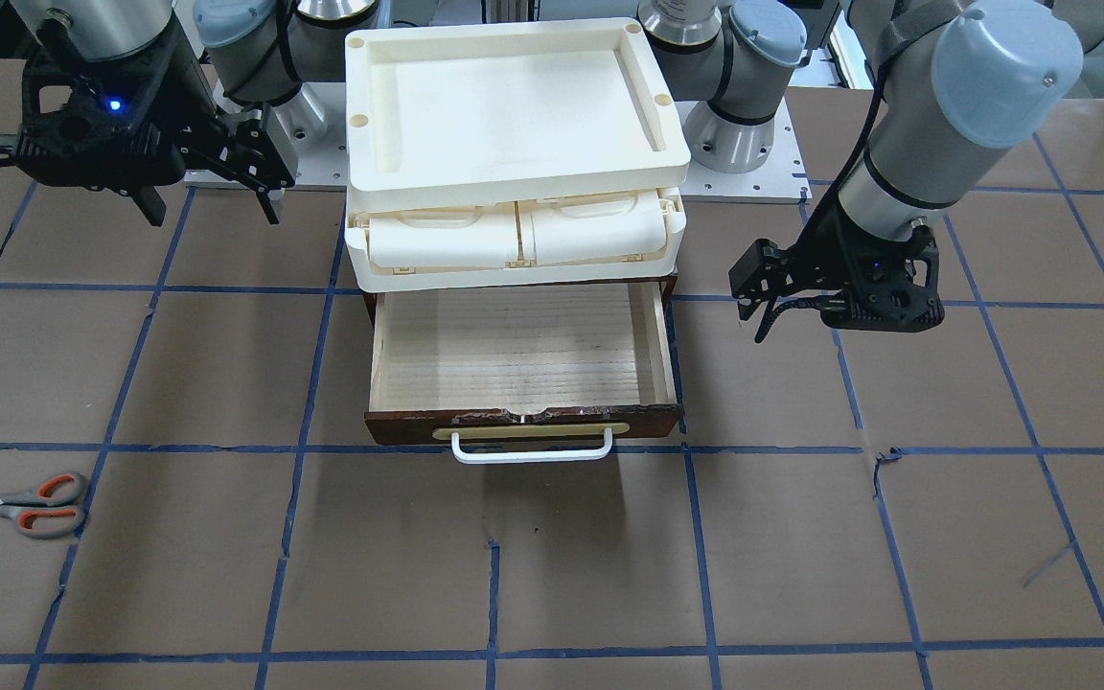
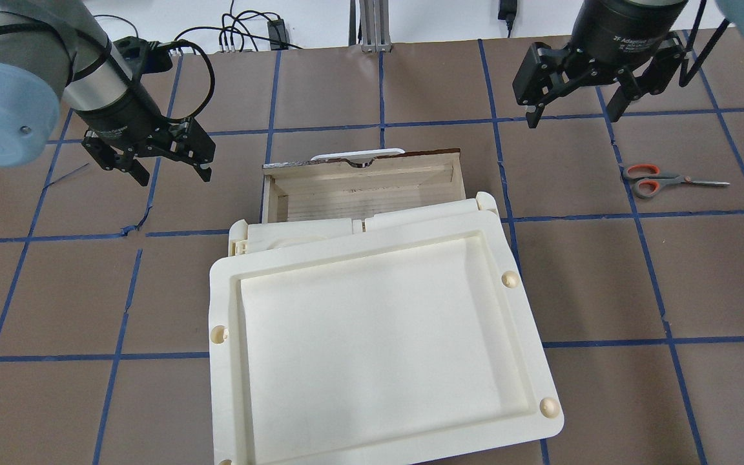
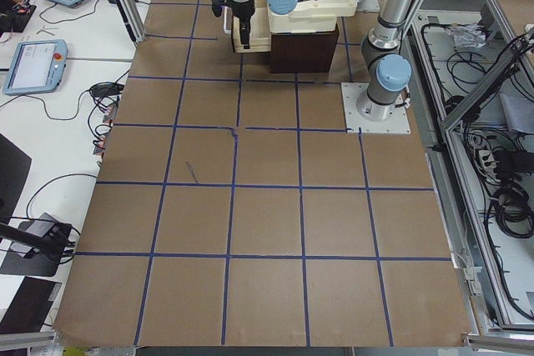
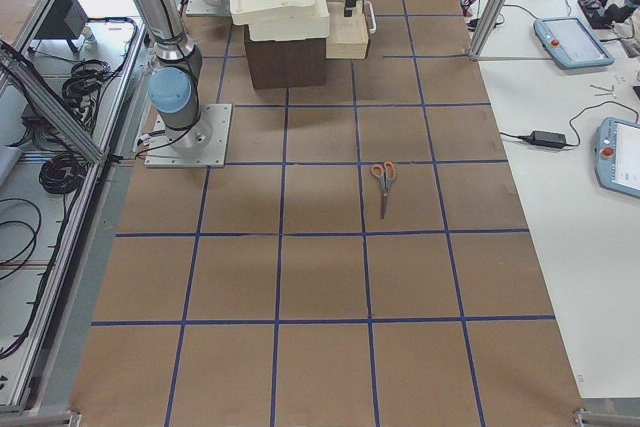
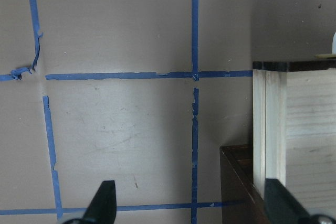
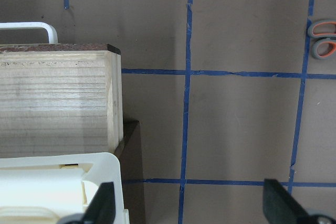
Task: Put scissors in drawer and close it
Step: 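Move the right gripper over the grey-and-orange scissors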
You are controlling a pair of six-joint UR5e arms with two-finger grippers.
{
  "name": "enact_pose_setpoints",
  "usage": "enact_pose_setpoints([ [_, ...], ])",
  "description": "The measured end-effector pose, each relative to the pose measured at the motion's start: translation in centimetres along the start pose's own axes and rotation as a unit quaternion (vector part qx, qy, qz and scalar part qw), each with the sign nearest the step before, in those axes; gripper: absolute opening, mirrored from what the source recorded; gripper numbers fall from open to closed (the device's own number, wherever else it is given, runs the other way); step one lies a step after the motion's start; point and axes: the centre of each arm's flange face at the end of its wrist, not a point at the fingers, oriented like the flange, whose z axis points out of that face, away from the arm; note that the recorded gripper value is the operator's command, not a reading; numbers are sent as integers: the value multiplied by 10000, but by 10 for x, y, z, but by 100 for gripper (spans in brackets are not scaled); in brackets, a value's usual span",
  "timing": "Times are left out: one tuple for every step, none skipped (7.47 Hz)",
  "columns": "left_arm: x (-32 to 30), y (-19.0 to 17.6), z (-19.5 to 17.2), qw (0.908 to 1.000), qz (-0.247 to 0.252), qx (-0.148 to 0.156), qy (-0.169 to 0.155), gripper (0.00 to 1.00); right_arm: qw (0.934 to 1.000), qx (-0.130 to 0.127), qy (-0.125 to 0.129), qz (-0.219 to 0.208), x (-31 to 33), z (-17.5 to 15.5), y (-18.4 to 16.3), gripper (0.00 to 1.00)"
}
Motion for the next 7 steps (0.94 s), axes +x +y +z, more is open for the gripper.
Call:
enact_pose_setpoints([
  [0, 0, 0, 10000, 5, 0, 0, 100, 10000, -7, -4, -14, 0, 1, -1, 100],
  [0, 0, 0, 10000, 5, 2, -3, 100, 10000, -24, 3, -31, 2, 2, -2, 100],
  [0, 0, 0, 10000, 4, 3, -4, 100, 10000, -43, 21, -3, 7, 4, -4, 100],
  [0, 0, 0, 10000, 4, 4, -4, 100, 9999, -69, 14, 89, 16, 6, -7, 100],
  [0, 0, 0, 10000, 5, 5, -2, 100, 9997, -128, -8, 193, 26, 11, -12, 100],
  [0, 0, -1, 10000, 8, 5, -4, 100, 9994, -250, -9, 259, 34, 21, -18, 100],
  [0, 0, 0, 10000, 10, 4, -5, 100, 9992, -303, 1, 247, 41, 31, -26, 100],
])
